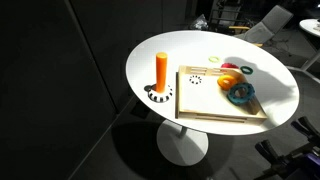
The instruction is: Put the red ring in the box
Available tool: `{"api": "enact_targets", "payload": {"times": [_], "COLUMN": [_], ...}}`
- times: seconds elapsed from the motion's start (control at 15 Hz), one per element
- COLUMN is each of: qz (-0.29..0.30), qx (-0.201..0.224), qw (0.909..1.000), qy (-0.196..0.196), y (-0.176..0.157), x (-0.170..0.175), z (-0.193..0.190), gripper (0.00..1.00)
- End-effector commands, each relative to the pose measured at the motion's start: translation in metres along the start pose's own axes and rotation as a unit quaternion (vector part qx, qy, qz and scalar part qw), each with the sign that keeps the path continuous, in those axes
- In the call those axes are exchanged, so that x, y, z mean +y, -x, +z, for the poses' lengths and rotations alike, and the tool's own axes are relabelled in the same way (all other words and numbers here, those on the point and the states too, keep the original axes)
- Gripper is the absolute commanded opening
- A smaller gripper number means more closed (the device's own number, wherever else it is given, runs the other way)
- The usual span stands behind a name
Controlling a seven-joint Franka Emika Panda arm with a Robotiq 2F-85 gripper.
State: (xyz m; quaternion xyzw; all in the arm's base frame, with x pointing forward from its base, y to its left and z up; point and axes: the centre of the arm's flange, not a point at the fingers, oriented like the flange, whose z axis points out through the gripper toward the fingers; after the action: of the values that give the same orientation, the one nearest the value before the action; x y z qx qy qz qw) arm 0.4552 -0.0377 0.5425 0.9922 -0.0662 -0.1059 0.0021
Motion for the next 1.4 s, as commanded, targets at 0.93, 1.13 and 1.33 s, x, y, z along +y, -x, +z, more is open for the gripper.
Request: {"api": "enact_targets", "payload": {"times": [0.93, 1.13, 1.33], "qz": [0.027, 0.039, 0.051], "qx": [0.019, 0.028, 0.031], "qw": [0.9994, 0.9989, 0.9982], "qy": [-0.006, -0.001, 0.001], "y": [-0.073, -0.097, -0.123], "x": [0.016, 0.024, 0.032], "z": [0.048, 0.079, 0.11], "gripper": [1.0, 1.0, 1.0]}}
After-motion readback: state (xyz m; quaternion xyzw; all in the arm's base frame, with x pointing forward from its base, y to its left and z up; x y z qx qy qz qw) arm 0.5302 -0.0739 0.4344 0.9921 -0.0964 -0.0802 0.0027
